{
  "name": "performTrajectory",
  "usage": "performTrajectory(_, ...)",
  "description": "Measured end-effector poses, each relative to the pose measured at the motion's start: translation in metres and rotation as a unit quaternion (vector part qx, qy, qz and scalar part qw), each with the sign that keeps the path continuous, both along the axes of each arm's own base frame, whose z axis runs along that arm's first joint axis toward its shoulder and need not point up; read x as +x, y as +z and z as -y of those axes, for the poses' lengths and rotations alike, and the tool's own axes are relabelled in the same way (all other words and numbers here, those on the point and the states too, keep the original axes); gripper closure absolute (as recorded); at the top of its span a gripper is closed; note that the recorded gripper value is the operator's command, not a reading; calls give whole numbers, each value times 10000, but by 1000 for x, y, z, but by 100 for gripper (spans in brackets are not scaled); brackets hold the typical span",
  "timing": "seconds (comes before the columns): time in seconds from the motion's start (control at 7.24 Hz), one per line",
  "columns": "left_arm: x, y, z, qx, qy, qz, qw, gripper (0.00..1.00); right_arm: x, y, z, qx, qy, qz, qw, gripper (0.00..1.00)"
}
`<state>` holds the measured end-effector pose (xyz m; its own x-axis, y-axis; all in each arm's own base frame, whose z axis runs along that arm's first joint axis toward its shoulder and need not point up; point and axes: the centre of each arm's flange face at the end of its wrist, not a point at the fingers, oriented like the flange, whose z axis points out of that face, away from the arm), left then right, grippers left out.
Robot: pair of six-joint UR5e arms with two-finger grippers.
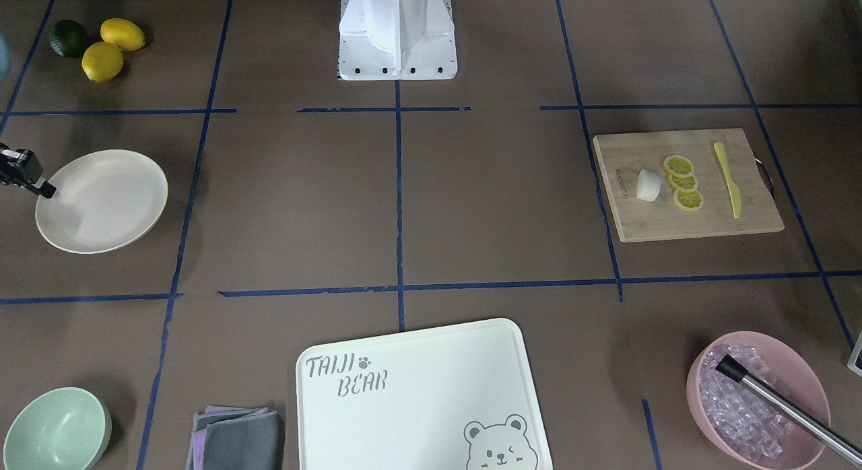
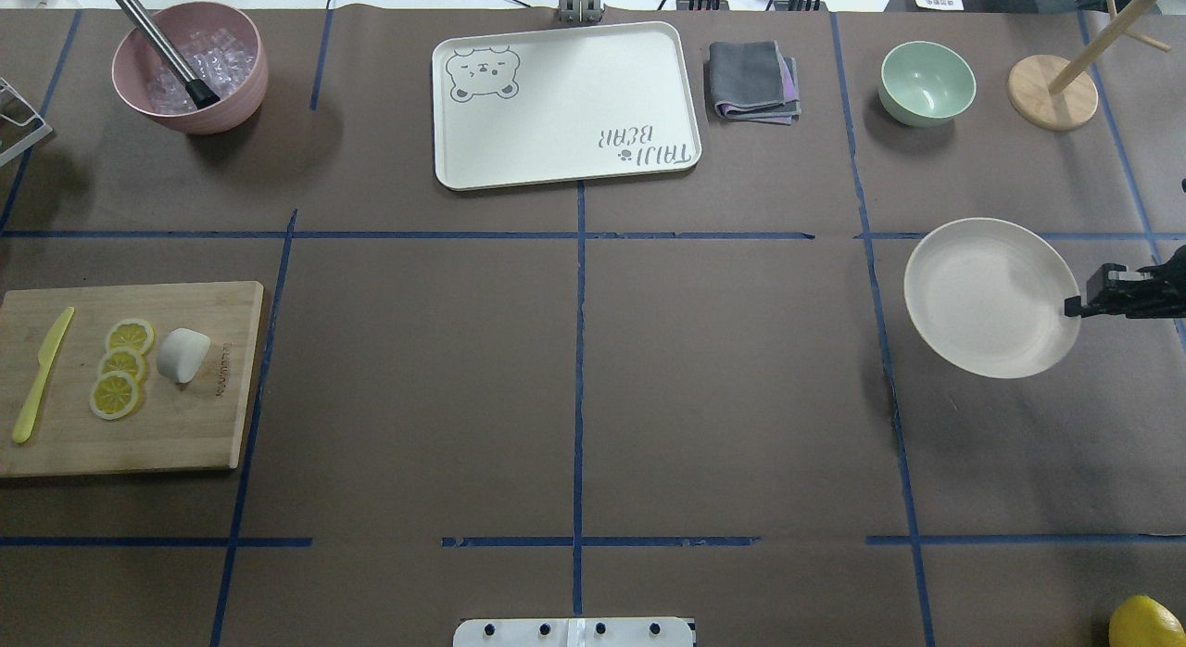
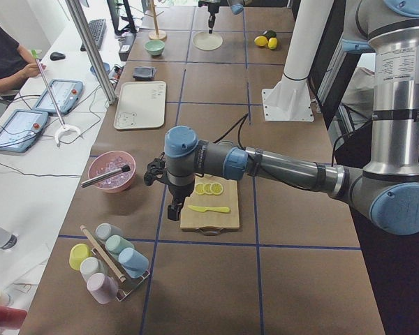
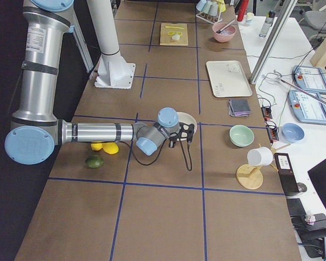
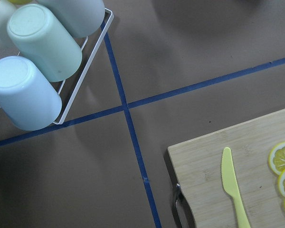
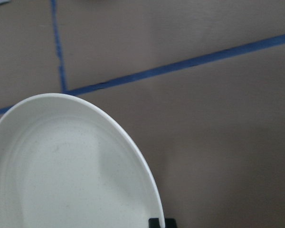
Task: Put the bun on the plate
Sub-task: 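Carry the white plate with the right gripper to the table center and set it down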
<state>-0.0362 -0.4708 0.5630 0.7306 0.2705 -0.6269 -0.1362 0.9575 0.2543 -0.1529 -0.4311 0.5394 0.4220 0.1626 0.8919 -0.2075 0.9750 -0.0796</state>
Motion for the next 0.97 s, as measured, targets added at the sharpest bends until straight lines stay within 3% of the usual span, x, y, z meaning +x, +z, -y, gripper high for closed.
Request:
performTrajectory(0.28,0,7,-6,-60,13,1,10000,0,-73,-102,20,-271,-54,689,9972,100)
performTrajectory(0.55,0,11,-10,-79,32,3,10000,0,-160,-178,21,-597,-90,962,9935,100)
performTrajectory(0.97,0,11,-10,-74,33,2,10000,0,-289,-255,15,-766,114,451,9960,100)
